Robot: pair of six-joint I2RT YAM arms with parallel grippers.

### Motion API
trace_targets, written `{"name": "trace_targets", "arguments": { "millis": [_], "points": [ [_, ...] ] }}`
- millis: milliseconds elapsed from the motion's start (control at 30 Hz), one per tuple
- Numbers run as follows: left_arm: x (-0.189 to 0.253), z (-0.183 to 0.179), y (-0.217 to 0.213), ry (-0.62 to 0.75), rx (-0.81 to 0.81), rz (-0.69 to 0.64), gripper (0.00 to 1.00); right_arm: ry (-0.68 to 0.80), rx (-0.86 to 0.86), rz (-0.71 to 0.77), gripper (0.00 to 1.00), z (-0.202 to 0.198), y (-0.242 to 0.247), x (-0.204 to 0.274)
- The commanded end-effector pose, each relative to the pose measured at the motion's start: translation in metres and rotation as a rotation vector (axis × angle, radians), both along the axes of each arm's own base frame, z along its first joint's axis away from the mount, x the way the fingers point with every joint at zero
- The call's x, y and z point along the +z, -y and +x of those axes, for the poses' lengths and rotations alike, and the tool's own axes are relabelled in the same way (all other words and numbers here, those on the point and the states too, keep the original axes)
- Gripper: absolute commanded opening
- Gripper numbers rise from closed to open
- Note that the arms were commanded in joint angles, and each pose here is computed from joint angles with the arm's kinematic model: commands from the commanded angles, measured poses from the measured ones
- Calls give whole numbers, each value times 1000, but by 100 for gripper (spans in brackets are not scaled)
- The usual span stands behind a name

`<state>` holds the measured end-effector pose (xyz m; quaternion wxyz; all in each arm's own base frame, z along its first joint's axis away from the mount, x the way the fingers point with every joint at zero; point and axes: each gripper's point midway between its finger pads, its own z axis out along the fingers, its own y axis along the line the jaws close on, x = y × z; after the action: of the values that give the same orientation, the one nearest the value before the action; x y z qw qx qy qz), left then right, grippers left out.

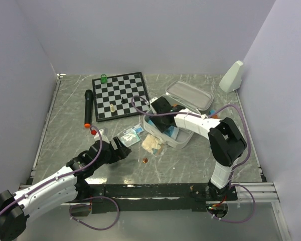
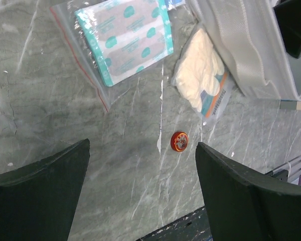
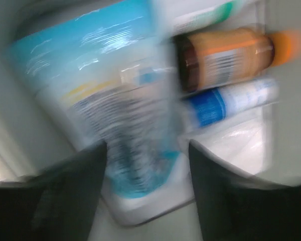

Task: Organize the medicine kit
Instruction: Place the medical item at the medicine box, then pick up the medical item at the center of the board.

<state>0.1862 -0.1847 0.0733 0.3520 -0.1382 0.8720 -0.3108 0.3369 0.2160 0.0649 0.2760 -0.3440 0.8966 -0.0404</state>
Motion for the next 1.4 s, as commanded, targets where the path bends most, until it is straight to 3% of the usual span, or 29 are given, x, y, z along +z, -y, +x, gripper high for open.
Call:
{"name": "trace_targets", "arguments": {
  "millis": [0, 300, 500, 800, 1033, 1167, 1367],
  "points": [
    [8, 4, 1, 36, 8, -21, 90, 29, -72, 107, 100, 1, -12, 22],
    [11, 7, -2, 39, 24, -7, 91, 269, -223, 243, 100, 15, 3, 119],
    [19, 21, -4, 66, 70, 18, 91, 353, -233, 396, 100, -20, 5, 158],
    [8, 71, -11, -15, 176, 213, 89, 269, -160, 455, 98, -102, -8, 127],
    [11, 91, 3, -12, 156, 213, 87, 199, -184, 595, 97, -142, 5, 97],
    [15, 93, 9, -16, 140, 209, 87, 188, -228, 569, 97, -146, 17, 79],
    [26, 81, 23, 6, 67, 94, 86, 211, -247, 558, 96, -143, 22, 81]
  ]
}}
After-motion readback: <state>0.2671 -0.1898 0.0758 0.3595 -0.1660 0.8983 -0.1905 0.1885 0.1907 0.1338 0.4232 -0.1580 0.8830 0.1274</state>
